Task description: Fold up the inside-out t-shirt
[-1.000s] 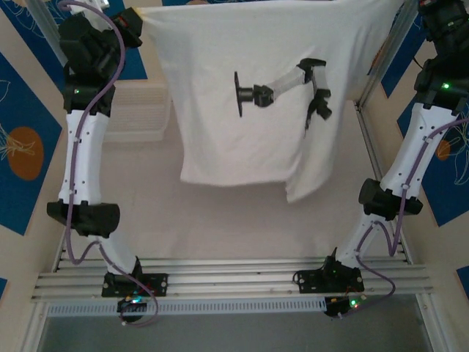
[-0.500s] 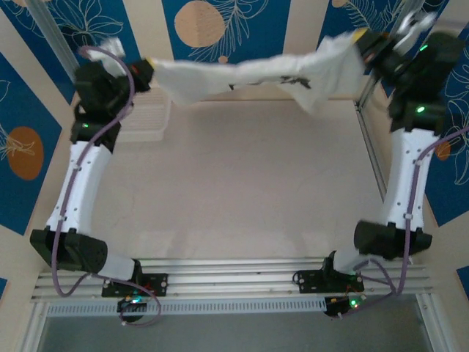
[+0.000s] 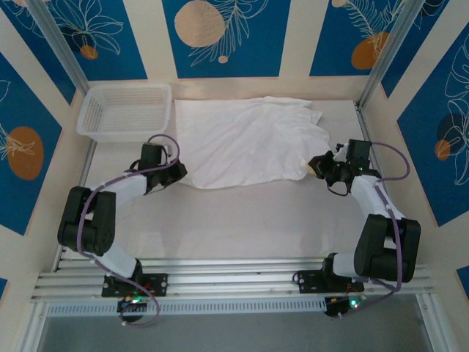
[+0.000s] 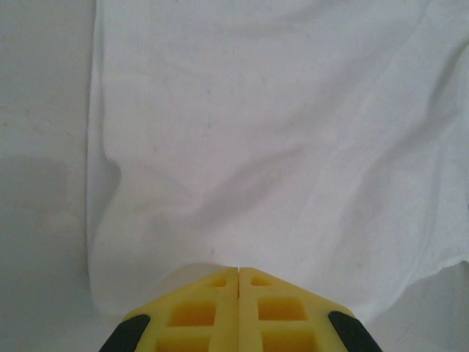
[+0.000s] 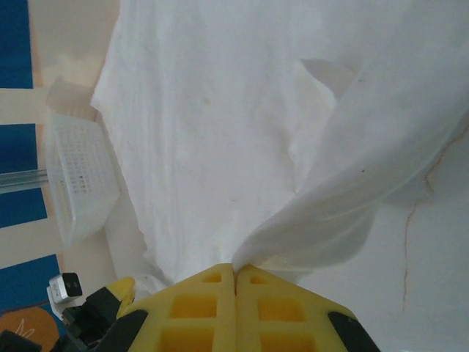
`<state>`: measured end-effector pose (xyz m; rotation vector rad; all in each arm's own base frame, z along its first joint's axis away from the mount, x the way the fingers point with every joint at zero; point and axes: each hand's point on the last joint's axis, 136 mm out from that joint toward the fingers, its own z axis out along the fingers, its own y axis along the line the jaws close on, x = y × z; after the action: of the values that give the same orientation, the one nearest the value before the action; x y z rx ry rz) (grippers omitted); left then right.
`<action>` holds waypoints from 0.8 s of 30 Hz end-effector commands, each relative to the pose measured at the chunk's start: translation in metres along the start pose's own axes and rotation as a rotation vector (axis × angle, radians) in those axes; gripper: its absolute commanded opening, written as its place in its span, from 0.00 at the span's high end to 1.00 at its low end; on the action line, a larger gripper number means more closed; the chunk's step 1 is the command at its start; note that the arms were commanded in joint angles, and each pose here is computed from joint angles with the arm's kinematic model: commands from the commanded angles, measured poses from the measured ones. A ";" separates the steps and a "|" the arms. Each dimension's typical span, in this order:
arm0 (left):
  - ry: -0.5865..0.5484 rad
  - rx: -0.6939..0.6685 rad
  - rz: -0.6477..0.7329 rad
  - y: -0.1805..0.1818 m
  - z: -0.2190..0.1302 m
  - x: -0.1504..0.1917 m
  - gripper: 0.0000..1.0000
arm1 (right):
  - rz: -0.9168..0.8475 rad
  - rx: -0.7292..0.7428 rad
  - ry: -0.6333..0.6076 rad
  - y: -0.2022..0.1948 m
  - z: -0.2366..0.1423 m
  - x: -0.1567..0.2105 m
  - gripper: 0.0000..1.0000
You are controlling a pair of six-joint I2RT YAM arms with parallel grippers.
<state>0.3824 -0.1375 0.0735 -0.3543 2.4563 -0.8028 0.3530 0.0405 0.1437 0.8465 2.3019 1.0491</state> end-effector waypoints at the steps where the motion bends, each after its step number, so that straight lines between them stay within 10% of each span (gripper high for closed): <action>1: -0.048 0.027 0.025 -0.009 -0.009 -0.004 1.00 | -0.003 0.013 -0.013 0.002 -0.007 0.009 1.00; 17: -0.062 -0.138 -0.064 0.045 -0.110 0.093 0.96 | 0.518 0.238 -0.218 -0.128 -0.097 0.154 1.00; 24: -0.305 -0.155 -0.077 0.043 -0.158 0.069 0.57 | 0.387 0.064 -0.402 -0.084 -0.130 0.125 0.59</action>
<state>0.2314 -0.0704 0.1110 -0.5253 2.3035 -0.6082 0.1565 0.0286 0.1174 1.4339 1.9443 0.8989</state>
